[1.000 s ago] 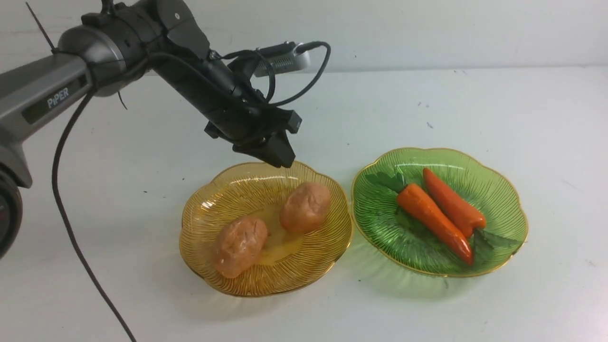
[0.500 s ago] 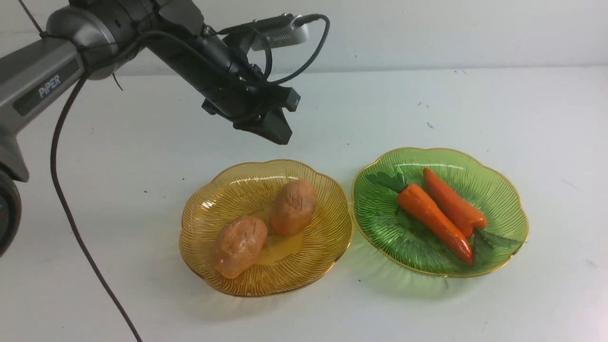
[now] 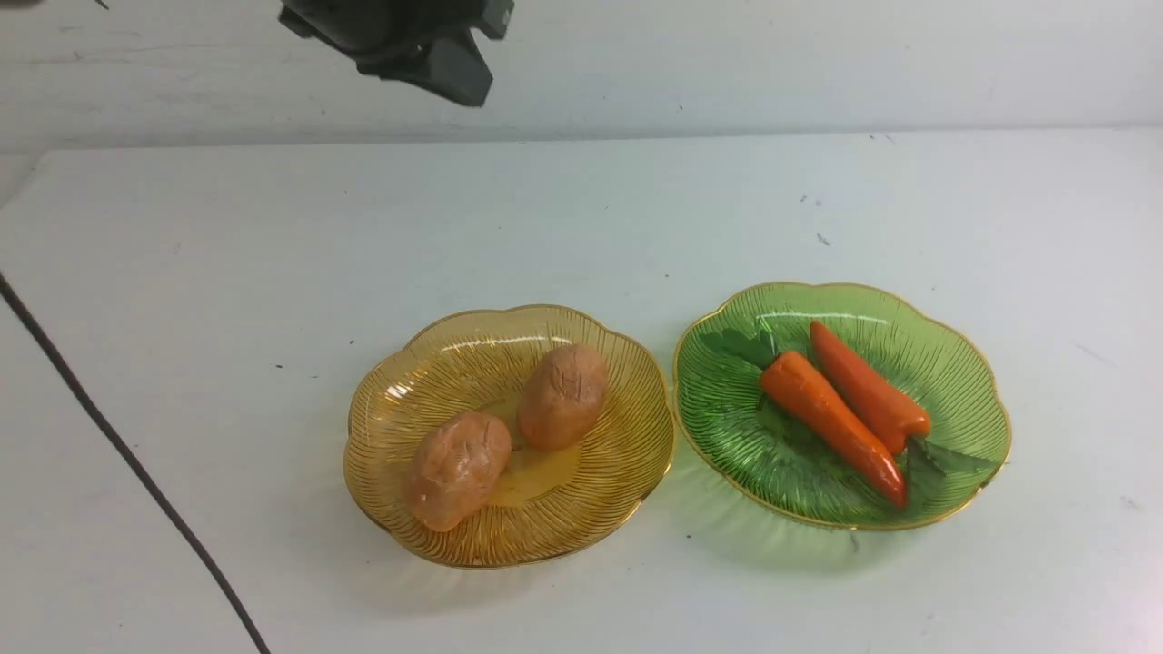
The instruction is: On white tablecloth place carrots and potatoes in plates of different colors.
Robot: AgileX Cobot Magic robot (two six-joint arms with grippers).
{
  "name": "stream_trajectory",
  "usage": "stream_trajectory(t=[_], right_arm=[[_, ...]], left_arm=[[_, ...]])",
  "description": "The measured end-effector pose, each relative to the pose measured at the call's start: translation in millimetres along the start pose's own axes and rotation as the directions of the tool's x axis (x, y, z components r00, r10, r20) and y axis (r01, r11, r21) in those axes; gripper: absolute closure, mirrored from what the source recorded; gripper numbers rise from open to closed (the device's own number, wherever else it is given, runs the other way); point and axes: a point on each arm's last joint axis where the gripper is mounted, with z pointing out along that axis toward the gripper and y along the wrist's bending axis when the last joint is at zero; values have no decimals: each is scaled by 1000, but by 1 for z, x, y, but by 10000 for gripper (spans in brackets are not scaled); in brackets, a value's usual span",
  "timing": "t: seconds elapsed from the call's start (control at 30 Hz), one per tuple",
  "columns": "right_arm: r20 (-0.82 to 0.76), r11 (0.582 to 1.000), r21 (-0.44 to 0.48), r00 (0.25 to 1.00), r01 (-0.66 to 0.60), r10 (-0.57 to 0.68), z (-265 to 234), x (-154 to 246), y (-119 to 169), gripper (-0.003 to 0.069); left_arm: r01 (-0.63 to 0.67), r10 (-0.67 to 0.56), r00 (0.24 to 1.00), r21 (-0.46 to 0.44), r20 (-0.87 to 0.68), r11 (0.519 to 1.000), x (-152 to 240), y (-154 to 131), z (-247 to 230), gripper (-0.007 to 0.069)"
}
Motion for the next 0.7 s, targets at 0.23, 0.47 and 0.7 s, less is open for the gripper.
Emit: stream_trajectory(t=[0.23,0.47,0.7], right_arm=[[-68,996,86,998,1,4,3,16,-4,674],[-67,993,117,998,-3,11,4,17,-6,674],[-61,993,118,998,-3,10,4,17,-6,674]], left_arm=[[-17,17,999,-28,33,999,0,-5,-20,629],[-40,45,994,-53,104,998,18,-27,-81,629],[-60,70,996,-164,53,985,80,-36,-126,629]])
